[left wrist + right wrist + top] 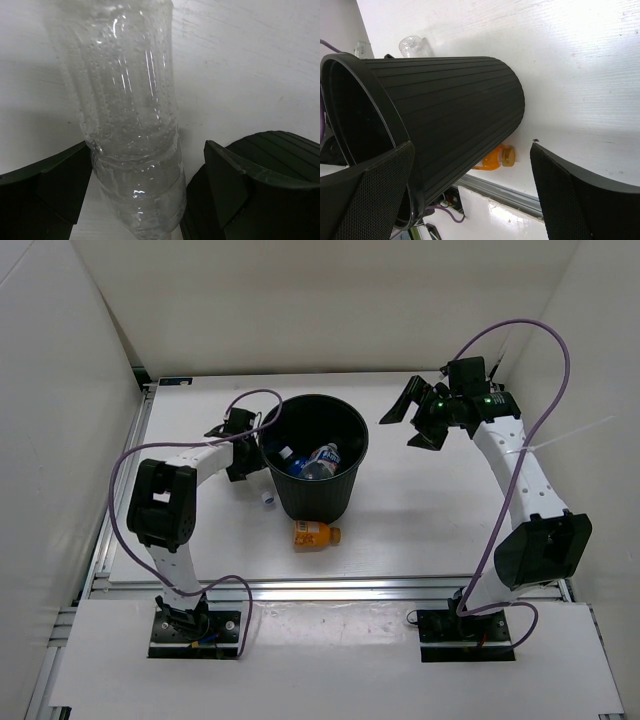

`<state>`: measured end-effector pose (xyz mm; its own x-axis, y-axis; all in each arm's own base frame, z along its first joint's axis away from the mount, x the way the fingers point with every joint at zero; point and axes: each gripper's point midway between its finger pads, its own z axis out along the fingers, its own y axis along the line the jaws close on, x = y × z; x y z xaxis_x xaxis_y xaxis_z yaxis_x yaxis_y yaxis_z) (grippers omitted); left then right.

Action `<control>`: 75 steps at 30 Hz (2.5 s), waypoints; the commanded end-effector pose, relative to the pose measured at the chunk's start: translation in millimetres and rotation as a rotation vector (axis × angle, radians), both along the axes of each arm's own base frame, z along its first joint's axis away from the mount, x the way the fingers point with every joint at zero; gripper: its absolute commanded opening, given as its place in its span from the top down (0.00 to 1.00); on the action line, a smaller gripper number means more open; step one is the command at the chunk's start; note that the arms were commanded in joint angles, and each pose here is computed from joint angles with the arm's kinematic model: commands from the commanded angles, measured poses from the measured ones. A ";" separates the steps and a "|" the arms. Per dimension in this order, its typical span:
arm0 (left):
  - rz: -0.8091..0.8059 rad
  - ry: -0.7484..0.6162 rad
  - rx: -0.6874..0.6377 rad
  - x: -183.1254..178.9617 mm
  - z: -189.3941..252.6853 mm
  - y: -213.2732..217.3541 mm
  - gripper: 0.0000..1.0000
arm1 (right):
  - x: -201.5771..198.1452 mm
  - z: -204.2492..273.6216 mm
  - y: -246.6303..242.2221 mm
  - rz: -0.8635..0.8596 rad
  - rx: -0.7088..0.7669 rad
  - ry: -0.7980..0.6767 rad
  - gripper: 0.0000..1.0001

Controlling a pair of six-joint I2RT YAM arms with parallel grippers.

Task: Put the plastic bottles in the bin

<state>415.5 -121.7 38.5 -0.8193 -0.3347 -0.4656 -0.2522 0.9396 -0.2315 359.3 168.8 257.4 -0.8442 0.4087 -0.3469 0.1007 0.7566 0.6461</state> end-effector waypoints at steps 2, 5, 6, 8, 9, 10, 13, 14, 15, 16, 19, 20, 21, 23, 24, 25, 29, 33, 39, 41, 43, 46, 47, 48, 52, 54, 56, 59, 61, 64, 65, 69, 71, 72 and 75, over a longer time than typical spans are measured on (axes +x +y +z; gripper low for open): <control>0.017 0.005 -0.055 -6.2 -1.2 -2.3 0.05 | 12.1 16.1 -6.5 -0.012 0.015 -0.055 0.00; 0.082 -0.011 -0.007 -11.2 1.6 18.6 0.37 | 11.2 12.6 -6.7 -0.012 0.013 -0.046 0.00; 0.092 -0.030 0.004 -13.9 8.5 22.7 0.43 | 11.9 14.8 -4.7 -0.011 0.027 -0.049 0.00; 0.114 -0.048 0.054 -17.8 17.7 34.2 0.46 | 12.1 12.2 -2.8 -0.002 0.034 -0.038 0.00; 0.123 -0.061 0.064 -18.3 24.4 37.1 0.46 | 12.2 12.5 -2.5 -0.008 0.039 -0.034 0.00; 0.124 -0.088 0.076 -20.1 38.9 41.0 0.46 | 11.2 9.0 -2.7 -0.008 0.038 -0.025 0.00; 0.181 -0.210 0.131 -9.0 92.7 56.9 0.46 | 9.9 7.8 0.1 -0.003 0.056 -0.015 0.00; 0.207 -0.240 0.155 -7.0 108.1 63.6 0.46 | 9.9 7.8 0.2 -0.003 0.056 -0.015 0.00; 0.249 -0.251 0.212 -9.8 121.9 76.9 0.46 | 8.1 5.4 1.4 -0.003 0.066 0.000 0.00; 0.269 -0.315 0.203 -0.8 152.6 77.9 0.46 | 5.9 2.9 2.8 0.005 0.073 0.011 0.00; 0.280 -0.433 0.128 6.7 211.0 74.0 0.46 | 1.2 5.5 3.6 0.006 0.086 0.007 0.00; 0.278 -0.507 0.087 10.4 245.5 70.2 0.46 | -0.1 8.8 3.4 0.006 0.088 -0.002 0.00; 0.289 -0.541 0.045 11.4 261.5 66.4 0.46 | -1.5 4.3 3.1 0.006 0.086 0.010 0.00; 0.278 -0.621 -0.052 10.6 302.1 51.6 0.46 | -5.8 6.9 2.4 0.006 0.087 0.003 0.00; 0.270 -0.646 -0.065 10.6 314.6 46.8 0.46 | -6.9 3.6 2.2 0.006 0.086 0.012 0.00; 0.228 -0.669 -0.095 7.9 327.4 29.6 0.46 | -8.2 6.8 1.9 0.006 0.087 0.003 0.00; 0.033 -0.747 -0.113 9.1 367.5 -30.3 0.46 | -14.4 8.6 -0.9 -0.002 0.080 -0.008 0.00; -0.170 -0.746 -0.129 -7.8 367.8 -92.9 0.46 | -19.9 4.5 -3.3 -0.009 0.072 -0.002 0.00; -0.361 -0.603 -0.112 -42.3 300.7 -139.9 0.07 | -25.2 0.2 -9.4 -0.013 0.053 0.003 0.00; -0.311 -0.632 -0.113 -53.2 312.0 -123.8 0.00 | -29.8 5.6 -10.2 -0.012 0.055 -0.007 0.00; -0.205 -0.697 -0.061 -60.5 330.6 -88.8 0.00 | -35.2 8.8 -11.4 -0.005 0.051 -0.025 0.00; 0.018 -0.780 0.041 -71.9 350.5 -20.6 0.00 | -44.2 13.1 -15.4 0.013 0.029 -0.068 0.00; 0.097 -0.784 0.055 -76.8 349.5 -1.2 0.00 | -45.3 19.5 -11.6 0.040 0.023 -0.110 0.00; 0.217 -0.801 0.107 -80.8 350.1 30.4 0.00 | -53.2 32.3 -3.5 0.086 0.020 -0.174 0.00; 0.347 -0.775 0.169 -110.9 317.8 84.1 0.00 | -69.2 68.0 13.0 0.188 -0.064 -0.394 0.00; 0.361 -0.736 0.188 -128.6 309.4 98.9 0.00 | -76.4 92.0 27.6 0.269 -0.099 -0.505 0.00; 0.414 -0.678 0.230 -141.4 295.2 117.3 0.00 | -93.8 108.0 46.3 0.368 -0.126 -0.580 0.00; 0.489 -0.548 0.308 -164.3 267.9 141.8 0.00 | -117.9 116.8 72.2 0.509 -0.207 -0.674 0.00; 0.515 -0.486 0.339 -174.0 253.8 151.6 0.00 | -137.9 126.3 84.1 0.601 -0.225 -0.793 0.00; 0.513 -0.397 0.375 -187.9 232.8 157.1 0.00 | -179.1 104.8 109.8 0.776 -0.227 -0.890 0.00; 0.527 -0.383 0.368 -190.4 230.2 158.8 0.00 | -199.3 94.1 120.2 0.855 -0.227 -0.908 0.00; 0.534 -0.380 0.352 -202.1 227.7 162.8 0.00 | -227.8 45.3 130.0 1.002 -0.375 -0.922 0.00; 0.510 -0.377 0.346 -205.7 225.4 161.2 0.00 | -244.5 19.6 134.7 1.088 -0.435 -0.922 0.00; 0.511 -0.383 0.342 -205.9 224.5 161.3 0.00 | -242.8 7.8 134.3 1.087 -0.486 -0.910 0.00; 0.493 -0.379 0.359 -211.4 220.3 163.5 0.00 | -245.9 -34.6 140.1 1.117 -0.609 -0.901 0.00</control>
<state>212.2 39.2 265.3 -0.3492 -0.4074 -0.8439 -0.6338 0.7660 -0.1075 94.7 307.0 241.8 -0.1244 -0.5997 -0.7905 -0.9506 0.3005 -0.0783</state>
